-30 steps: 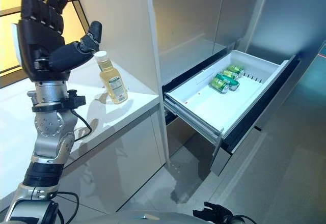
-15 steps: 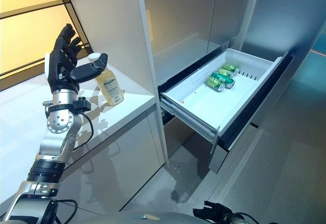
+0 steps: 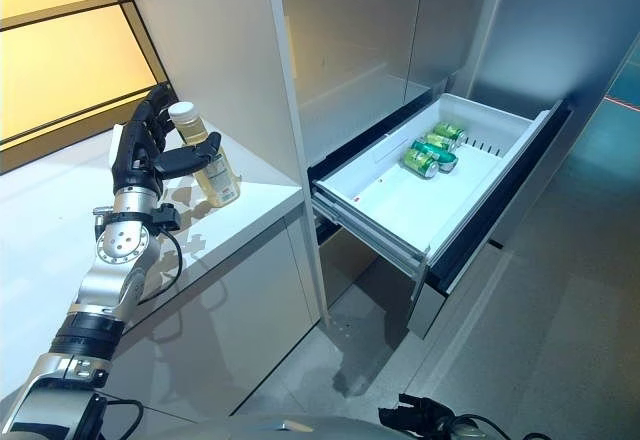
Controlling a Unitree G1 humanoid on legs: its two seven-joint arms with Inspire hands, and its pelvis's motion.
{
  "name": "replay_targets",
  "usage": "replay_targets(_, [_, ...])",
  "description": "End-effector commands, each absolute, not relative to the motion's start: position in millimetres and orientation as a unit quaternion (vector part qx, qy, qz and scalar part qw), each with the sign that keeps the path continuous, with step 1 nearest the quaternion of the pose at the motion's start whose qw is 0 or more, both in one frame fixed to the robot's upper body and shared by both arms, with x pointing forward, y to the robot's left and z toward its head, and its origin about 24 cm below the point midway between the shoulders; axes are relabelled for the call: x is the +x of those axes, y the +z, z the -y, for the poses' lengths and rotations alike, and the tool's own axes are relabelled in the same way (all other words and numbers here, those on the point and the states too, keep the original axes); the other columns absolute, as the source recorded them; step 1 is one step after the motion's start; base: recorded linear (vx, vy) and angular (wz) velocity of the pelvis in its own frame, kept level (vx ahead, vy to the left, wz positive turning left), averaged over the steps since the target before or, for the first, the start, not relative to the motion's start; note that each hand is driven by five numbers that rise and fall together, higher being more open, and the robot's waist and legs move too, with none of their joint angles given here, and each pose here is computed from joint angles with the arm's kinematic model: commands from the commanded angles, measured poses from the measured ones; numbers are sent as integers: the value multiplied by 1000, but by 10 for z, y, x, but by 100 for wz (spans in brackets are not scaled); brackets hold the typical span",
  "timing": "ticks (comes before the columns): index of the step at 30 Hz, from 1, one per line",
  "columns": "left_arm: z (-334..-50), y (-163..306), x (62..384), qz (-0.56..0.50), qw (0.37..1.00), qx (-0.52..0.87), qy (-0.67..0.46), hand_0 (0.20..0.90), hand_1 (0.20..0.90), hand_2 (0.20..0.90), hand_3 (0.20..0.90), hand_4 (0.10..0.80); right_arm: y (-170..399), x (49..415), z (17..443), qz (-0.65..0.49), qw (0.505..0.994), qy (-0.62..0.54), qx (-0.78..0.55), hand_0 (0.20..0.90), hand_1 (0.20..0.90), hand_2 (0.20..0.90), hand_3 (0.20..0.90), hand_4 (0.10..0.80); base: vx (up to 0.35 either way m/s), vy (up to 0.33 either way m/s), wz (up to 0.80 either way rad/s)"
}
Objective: Put drinks into fridge and close the fridge
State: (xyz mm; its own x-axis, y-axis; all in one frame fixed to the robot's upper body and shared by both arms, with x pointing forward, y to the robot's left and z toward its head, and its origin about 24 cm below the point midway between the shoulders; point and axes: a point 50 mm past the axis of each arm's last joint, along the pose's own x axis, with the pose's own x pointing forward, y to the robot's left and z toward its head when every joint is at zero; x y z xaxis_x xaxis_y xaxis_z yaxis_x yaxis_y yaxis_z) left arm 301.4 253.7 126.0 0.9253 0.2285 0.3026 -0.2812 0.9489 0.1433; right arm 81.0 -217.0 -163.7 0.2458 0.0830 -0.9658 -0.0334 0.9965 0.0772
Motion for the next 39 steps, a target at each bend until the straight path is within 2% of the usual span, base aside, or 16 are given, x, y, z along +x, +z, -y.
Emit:
replay_targets(1, [-2501, 1886, 3183, 263, 948, 125, 125, 900, 900, 900, 900, 800, -1660, 595, 2262, -653, 755, 54, -14, 900, 900, 900, 900, 800, 0, 0, 0])
replay_targets(18, [-2517, 1760, 3247, 229, 957, 120, 130, 900, 900, 900, 900, 800, -1658, 606, 2252, -652, 757, 52, -14, 900, 900, 900, 900, 800, 9, 3, -3])
replay_targets(19, [-2512, 1755, 3249, 227, 958, 114, 131, 571, 571, 571, 516, 416, -1658, 609, 2248, -651, 757, 53, -14, 900, 900, 900, 900, 800, 0, 0, 0])
replay_targets(20, [-2510, 1751, 3250, 227, 959, 112, 131, 429, 429, 429, 351, 251, -1659, 609, 2246, -651, 757, 53, -15, 900, 900, 900, 900, 800, 0, 0, 0])
replay_targets(21, [-2509, 1749, 3251, 227, 959, 108, 131, 411, 411, 411, 329, 229, -1658, 613, 2244, -651, 757, 54, -14, 900, 900, 900, 900, 800, 0, 0, 0])
replay_targets(23, [-2508, 1756, 3251, 230, 959, 99, 131, 300, 300, 300, 200, 100, -1654, 622, 2244, -648, 759, 55, -13, 900, 900, 900, 900, 800, 0, 0, 0])
replay_targets(30, [-2480, 1885, 3203, 278, 955, -6, 108, 300, 300, 300, 200, 100, -1611, 756, 2217, -607, 791, 73, -20, 900, 900, 900, 900, 800, 1, -5, -2])
replay_targets(33, [-2351, 2062, 3124, 333, 937, -94, 44, 300, 300, 300, 200, 100, -1561, 917, 2150, -568, 816, 102, -29, 900, 900, 900, 900, 800, -7, -17, -7])
replay_targets(35, [-2150, 2226, 3023, 380, 908, -166, -59, 300, 300, 300, 200, 100, -1487, 1108, 2058, -524, 841, 130, -27, 900, 900, 900, 900, 800, 0, 0, 0])
replay_targets(39, [-1921, 2442, 2852, 435, 873, -166, -144, 300, 300, 300, 200, 100, -1384, 1311, 1893, -480, 860, 173, -20, 900, 900, 900, 900, 800, -19, -6, -1])
